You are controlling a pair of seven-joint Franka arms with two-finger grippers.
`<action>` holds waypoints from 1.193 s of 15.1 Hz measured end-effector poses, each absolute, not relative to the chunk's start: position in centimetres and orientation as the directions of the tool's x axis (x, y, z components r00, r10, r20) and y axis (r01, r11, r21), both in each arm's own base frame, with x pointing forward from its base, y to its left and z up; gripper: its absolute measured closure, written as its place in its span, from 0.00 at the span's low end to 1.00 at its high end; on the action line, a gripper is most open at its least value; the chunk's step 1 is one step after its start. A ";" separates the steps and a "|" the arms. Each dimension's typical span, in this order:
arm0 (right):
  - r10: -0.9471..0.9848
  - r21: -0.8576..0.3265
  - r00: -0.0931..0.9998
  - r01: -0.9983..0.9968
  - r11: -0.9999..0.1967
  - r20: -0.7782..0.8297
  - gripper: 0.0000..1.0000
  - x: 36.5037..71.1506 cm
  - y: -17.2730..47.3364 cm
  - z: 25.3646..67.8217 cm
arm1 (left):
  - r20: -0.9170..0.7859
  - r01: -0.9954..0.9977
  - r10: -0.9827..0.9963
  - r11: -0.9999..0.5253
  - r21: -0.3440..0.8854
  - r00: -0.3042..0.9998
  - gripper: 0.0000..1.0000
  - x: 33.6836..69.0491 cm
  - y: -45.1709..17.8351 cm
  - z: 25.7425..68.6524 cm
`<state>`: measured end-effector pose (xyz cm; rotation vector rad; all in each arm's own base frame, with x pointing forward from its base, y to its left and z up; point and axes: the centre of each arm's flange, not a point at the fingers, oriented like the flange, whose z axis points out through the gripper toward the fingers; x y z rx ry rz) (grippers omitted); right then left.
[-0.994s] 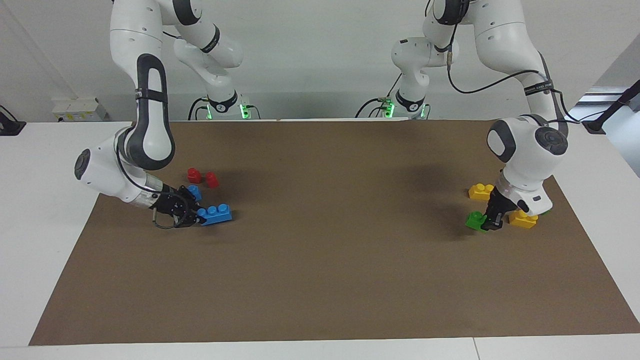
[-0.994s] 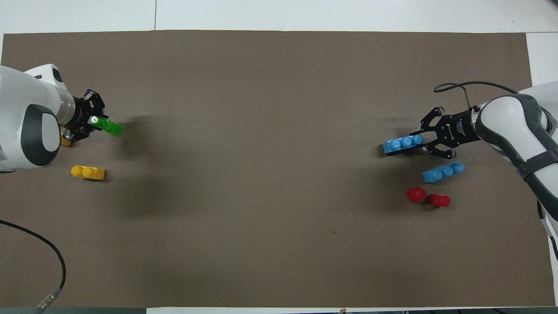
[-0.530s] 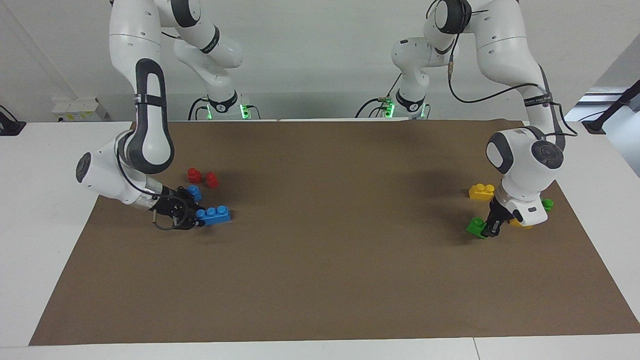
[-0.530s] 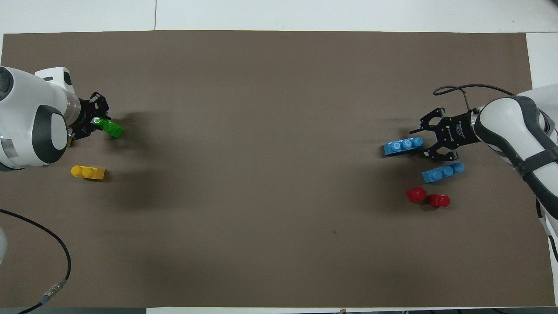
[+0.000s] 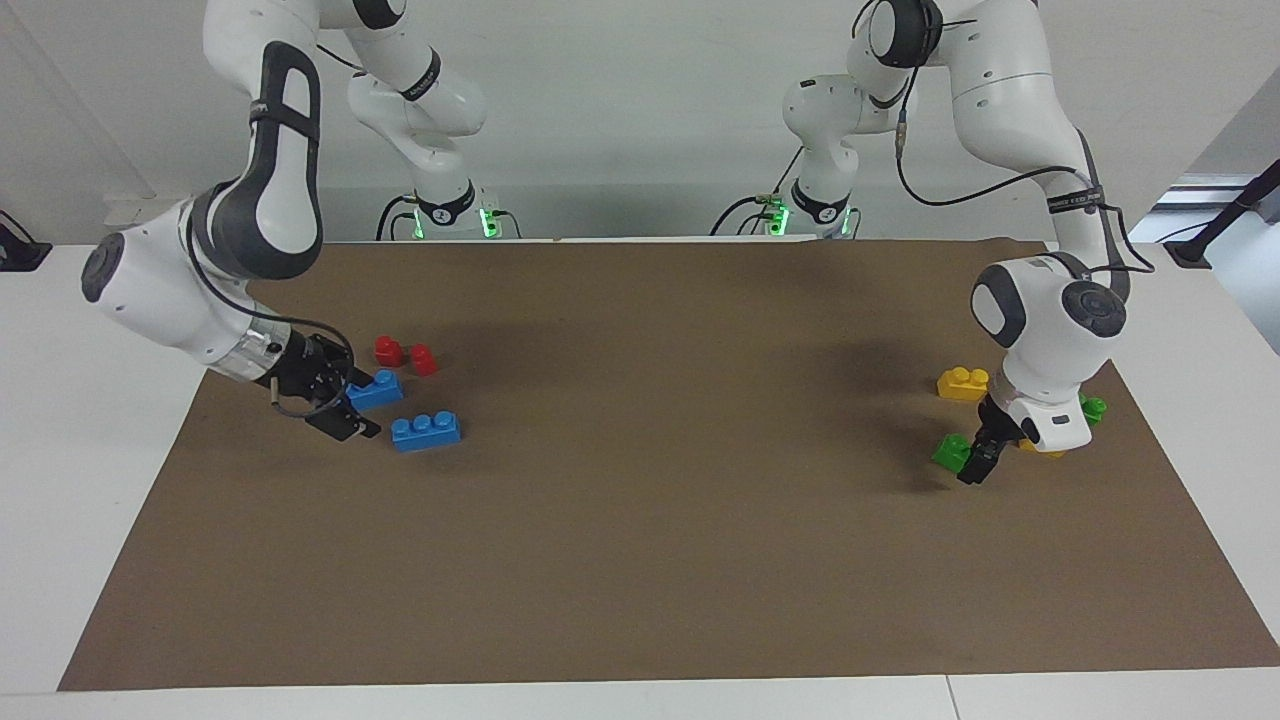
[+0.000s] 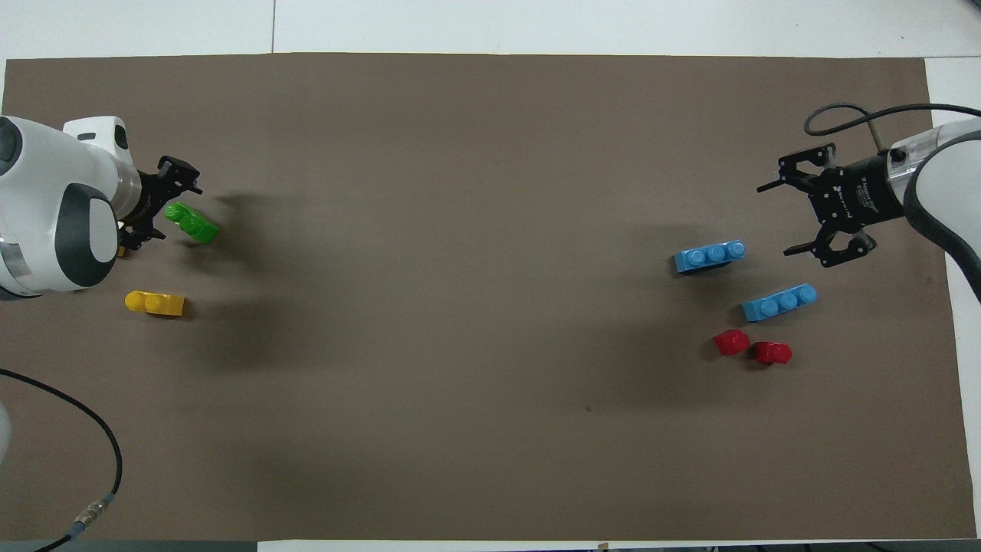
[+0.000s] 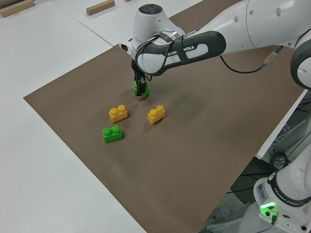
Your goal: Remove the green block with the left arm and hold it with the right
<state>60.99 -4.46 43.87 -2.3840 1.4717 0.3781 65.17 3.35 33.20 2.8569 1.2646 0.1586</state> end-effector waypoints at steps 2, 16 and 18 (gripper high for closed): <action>-0.759 -0.131 0.561 -0.824 -0.551 -0.331 0.00 60.0 -2.6 48.2 | 0.114 0.721 0.724 -0.689 0.078 0.680 0.00 65.4 3.3 36.0; -0.081 -0.005 0.997 -0.081 -0.997 -0.016 0.00 55.3 4.1 61.1 | 0.033 0.113 0.113 -0.994 -0.002 0.993 0.00 57.3 -0.4 59.0; -0.086 -0.004 0.996 -0.086 -0.996 -0.024 0.00 55.7 3.4 60.6 | 0.032 0.062 0.062 -0.998 -0.004 0.998 0.00 56.0 -1.0 61.0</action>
